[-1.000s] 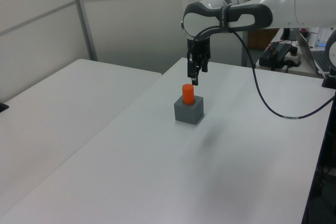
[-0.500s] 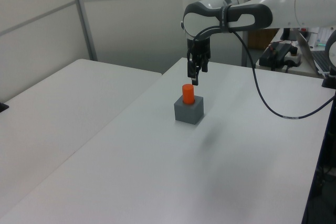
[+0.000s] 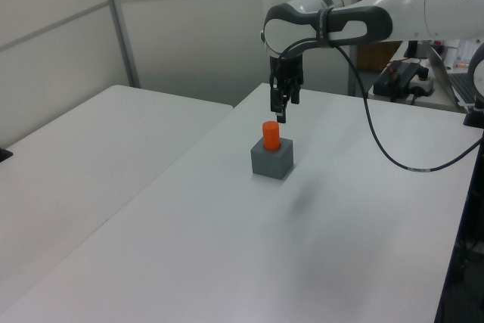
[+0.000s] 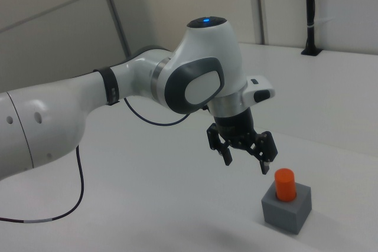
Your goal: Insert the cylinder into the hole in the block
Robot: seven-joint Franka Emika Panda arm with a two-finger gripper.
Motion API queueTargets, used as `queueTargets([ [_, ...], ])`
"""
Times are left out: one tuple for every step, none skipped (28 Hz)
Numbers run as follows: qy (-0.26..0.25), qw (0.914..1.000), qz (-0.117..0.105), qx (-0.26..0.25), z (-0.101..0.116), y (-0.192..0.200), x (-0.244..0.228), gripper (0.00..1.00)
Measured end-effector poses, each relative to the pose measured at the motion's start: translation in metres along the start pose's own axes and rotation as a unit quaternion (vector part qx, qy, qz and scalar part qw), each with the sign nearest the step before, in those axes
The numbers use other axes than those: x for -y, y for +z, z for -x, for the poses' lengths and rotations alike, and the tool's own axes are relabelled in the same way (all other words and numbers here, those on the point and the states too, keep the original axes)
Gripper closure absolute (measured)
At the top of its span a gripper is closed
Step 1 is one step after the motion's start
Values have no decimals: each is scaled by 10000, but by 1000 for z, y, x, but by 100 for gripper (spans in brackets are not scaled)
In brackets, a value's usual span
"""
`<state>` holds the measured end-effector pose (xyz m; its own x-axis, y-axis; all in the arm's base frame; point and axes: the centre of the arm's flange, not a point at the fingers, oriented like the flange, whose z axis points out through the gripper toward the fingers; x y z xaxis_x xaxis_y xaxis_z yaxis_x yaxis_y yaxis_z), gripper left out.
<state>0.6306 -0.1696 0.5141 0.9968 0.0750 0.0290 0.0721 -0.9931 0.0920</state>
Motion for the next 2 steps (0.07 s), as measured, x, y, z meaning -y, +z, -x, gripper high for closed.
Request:
queueTargets([
  [-1, 10000, 5, 2, 0, 0, 0, 0],
  [-2, 10000, 7, 2, 0, 0, 0, 0],
])
